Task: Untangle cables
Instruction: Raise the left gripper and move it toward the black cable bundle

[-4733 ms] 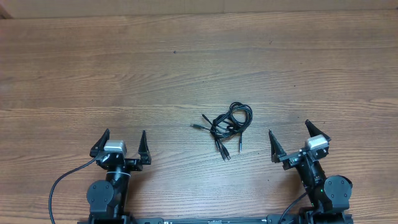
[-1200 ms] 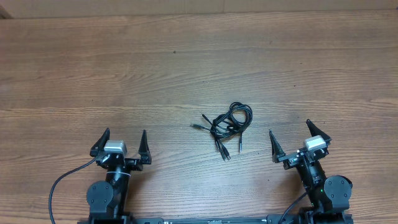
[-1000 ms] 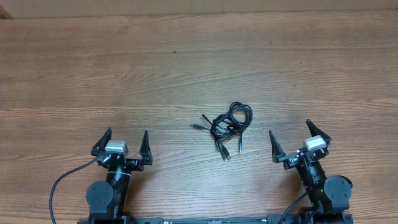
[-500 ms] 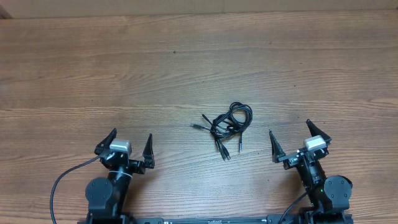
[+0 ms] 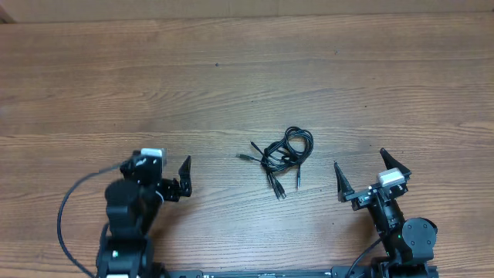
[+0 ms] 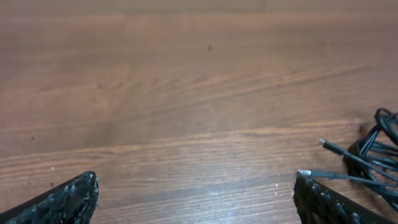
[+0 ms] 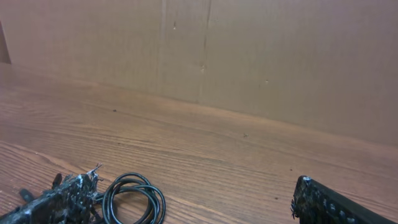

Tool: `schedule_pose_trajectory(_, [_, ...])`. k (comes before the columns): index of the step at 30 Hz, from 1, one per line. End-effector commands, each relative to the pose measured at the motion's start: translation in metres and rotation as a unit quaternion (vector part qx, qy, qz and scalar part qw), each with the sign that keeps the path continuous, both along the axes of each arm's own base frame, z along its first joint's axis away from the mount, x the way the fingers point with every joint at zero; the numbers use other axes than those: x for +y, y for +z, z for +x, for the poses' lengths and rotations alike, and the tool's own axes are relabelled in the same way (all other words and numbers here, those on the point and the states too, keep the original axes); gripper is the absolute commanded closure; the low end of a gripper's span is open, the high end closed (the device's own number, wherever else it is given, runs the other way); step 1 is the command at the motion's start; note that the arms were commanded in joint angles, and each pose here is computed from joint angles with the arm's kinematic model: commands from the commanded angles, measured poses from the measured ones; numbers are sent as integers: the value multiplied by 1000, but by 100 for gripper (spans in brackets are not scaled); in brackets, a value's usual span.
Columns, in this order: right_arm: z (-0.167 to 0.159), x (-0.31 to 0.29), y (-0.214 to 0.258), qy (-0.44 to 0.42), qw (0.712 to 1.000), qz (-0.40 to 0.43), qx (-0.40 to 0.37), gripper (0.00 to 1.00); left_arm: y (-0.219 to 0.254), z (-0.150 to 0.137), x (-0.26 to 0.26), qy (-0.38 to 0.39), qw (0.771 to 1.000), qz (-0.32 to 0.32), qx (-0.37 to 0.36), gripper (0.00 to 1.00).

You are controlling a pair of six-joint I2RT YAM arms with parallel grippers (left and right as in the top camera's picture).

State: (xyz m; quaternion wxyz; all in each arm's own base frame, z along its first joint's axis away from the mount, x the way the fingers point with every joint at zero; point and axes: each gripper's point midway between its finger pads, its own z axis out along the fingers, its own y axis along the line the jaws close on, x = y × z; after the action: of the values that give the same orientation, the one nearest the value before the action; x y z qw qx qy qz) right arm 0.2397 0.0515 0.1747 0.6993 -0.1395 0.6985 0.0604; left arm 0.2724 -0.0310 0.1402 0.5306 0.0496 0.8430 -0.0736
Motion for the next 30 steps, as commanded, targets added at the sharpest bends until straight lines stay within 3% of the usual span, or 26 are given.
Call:
schedule_pose_trajectory(1, [0, -2, 0, -7, 1000, 0, -3, 0, 6, 13, -1, -7, 1000, 6, 28, 0])
schedule_pose_trajectory(19, [0, -2, 0, -7, 1000, 0, -3, 0, -28, 37, 2, -2, 980, 9, 198, 0])
schedule_pose_trajectory(30, [0, -2, 0, -7, 1000, 0, -3, 0, -43, 43, 0, -5, 968, 10, 250, 0])
